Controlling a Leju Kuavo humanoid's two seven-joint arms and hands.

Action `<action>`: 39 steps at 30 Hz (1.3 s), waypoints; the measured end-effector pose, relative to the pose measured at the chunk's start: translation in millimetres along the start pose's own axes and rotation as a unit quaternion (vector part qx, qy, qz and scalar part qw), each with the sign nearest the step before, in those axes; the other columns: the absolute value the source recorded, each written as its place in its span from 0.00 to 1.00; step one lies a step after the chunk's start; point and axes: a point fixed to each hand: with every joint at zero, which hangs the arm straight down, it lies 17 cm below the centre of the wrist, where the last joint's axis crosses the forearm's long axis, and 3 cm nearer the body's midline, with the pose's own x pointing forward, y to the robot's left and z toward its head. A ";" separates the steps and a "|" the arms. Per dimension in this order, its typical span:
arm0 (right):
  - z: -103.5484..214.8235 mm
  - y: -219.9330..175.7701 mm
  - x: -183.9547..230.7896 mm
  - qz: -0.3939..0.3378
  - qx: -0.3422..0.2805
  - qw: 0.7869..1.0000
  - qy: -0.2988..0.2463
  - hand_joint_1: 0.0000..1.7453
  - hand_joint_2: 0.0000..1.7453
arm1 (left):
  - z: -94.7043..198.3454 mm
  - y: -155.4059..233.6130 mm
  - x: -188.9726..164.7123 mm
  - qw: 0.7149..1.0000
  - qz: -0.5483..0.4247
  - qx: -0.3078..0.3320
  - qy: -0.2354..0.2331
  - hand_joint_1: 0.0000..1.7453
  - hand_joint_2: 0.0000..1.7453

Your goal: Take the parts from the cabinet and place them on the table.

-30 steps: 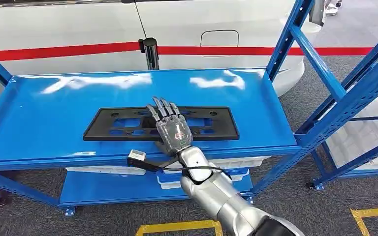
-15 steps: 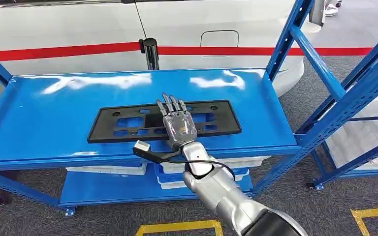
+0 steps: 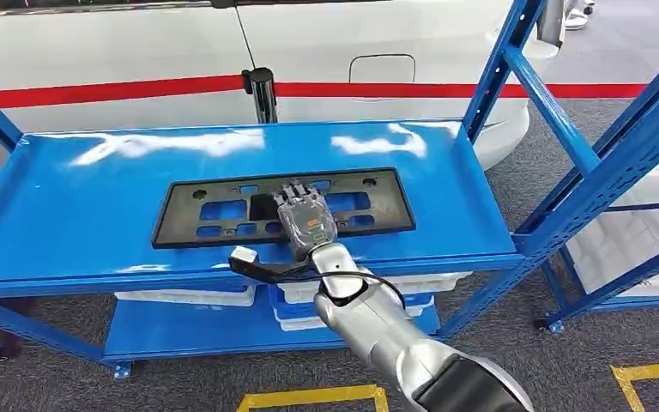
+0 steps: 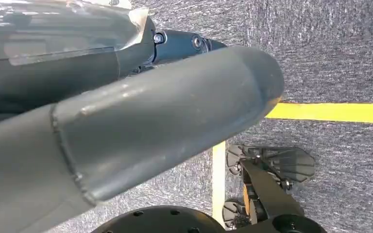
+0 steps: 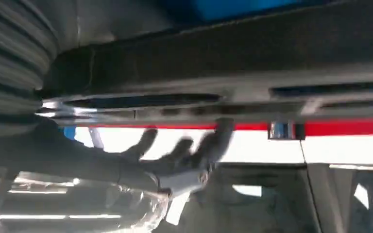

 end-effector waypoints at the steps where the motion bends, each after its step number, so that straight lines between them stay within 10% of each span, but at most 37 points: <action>1: 0.1 1.2 0.4 0.000 0.002 1.000 0.000 0.86 1.00 | 0.0 0.3 -0.4 1.000 0.000 0.001 0.000 0.00 0.00; 21: -2.6 4.0 -1.7 0.000 0.011 1.000 -0.002 1.00 1.00 | 0.2 0.4 -0.2 1.000 -0.001 0.001 -0.002 0.00 0.00; 32: -6.5 -64.6 8.3 -0.171 -0.111 0.978 -0.045 1.00 1.00 | 0.4 -0.2 5.0 1.000 -0.002 0.000 -0.018 0.00 0.00; 33: -6.5 -75.6 10.0 -0.197 -0.126 0.971 -0.053 1.00 1.00 | 0.4 0.0 6.0 1.000 -0.001 0.000 -0.021 0.00 1.00; 39: -3.1 -131.6 15.7 -0.335 -0.178 0.921 -0.086 1.00 1.00 | 1.2 1.3 7.9 0.999 0.003 0.004 -0.033 0.00 1.00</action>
